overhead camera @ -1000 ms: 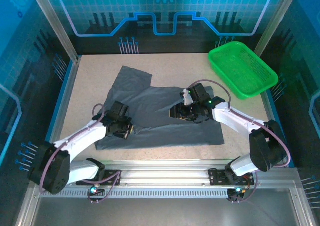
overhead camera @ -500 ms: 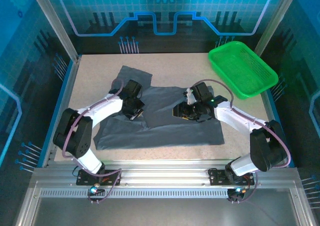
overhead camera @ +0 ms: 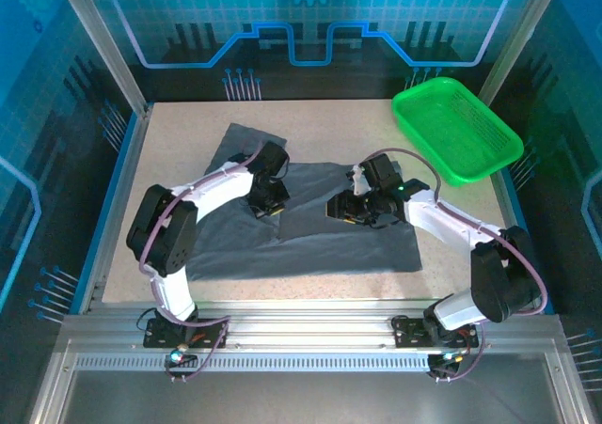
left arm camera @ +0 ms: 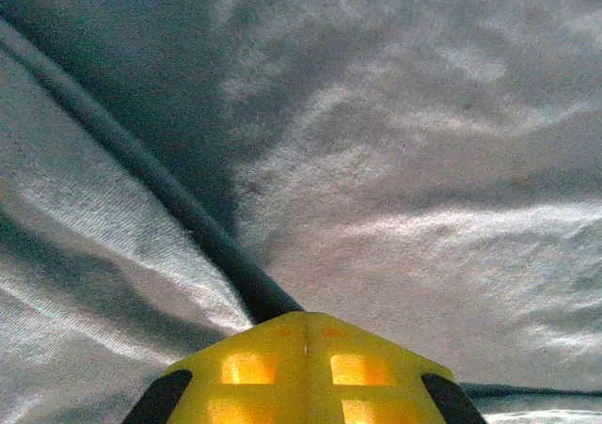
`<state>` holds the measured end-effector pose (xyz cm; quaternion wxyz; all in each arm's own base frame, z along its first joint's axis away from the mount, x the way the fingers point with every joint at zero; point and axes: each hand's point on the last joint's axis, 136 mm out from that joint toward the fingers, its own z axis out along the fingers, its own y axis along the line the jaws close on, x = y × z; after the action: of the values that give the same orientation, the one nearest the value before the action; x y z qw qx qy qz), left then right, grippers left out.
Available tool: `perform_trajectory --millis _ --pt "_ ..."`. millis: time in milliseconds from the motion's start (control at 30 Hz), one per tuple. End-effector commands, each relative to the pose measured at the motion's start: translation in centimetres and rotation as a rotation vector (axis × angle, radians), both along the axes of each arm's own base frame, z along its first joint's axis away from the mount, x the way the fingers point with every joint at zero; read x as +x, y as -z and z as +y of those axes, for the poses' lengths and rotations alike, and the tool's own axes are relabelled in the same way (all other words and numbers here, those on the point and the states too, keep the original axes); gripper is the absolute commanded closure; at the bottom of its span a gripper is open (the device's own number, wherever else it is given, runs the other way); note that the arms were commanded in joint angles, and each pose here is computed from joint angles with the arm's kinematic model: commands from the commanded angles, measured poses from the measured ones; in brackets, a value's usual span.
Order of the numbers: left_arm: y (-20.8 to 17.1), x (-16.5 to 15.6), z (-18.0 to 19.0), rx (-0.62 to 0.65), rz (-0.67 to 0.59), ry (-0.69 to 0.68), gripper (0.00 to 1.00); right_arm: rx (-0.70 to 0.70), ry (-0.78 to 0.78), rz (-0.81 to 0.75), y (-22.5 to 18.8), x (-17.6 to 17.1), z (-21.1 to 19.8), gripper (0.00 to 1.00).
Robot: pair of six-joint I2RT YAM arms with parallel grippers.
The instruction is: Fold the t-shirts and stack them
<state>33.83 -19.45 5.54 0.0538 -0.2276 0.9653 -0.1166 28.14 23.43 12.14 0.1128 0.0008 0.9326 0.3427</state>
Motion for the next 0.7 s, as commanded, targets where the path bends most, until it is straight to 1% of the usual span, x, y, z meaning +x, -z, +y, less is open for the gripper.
perform_trajectory --millis 0,133,167,233,300,367,400,467,533,600,667 --pt "0.7 -1.2 0.2 0.053 0.061 0.109 1.00 -0.003 0.007 0.038 0.5 -0.1 -0.2 0.52" --pt "1.2 -1.0 0.6 0.099 0.077 0.145 1.00 -0.002 0.004 0.048 0.7 -0.1 -0.1 0.52" --pt "1.1 -0.7 0.7 0.109 0.071 0.146 0.94 -0.001 0.004 0.049 0.7 -0.1 -0.1 0.52" --pt "0.4 -0.2 1.0 0.125 0.042 0.130 0.85 -0.007 0.005 0.050 0.8 -0.2 -0.2 0.52" --pt "-1.2 0.7 1.2 0.129 -0.018 0.096 0.70 -0.022 0.012 0.053 1.0 -0.2 -0.5 0.52" --pt "-3.3 1.5 1.4 0.120 -0.085 0.043 0.55 -0.066 0.049 0.056 1.4 -0.2 -1.4 0.53" --pt "-4.3 1.6 1.6 0.116 -0.112 0.017 0.52 -0.101 0.079 0.062 1.9 -0.2 -2.2 0.53" --pt "-6.4 1.4 2.5 0.103 -0.162 -0.050 0.50 -0.176 0.175 0.080 2.8 -0.3 -4.6 0.52" --pt "-7.0 0.2 3.8 0.048 -0.170 -0.148 0.55 -0.205 0.277 0.118 4.2 -0.5 -7.1 0.53" --pt "-5.5 -1.6 5.3 -0.026 -0.108 -0.252 0.60 -0.212 0.326 0.170 5.7 -1.1 -8.8 0.54" --pt "-3.7 -2.8 7.1 -0.090 -0.061 -0.335 0.61 -0.257 0.344 0.205 6.5 -1.4 -10.2 0.55"
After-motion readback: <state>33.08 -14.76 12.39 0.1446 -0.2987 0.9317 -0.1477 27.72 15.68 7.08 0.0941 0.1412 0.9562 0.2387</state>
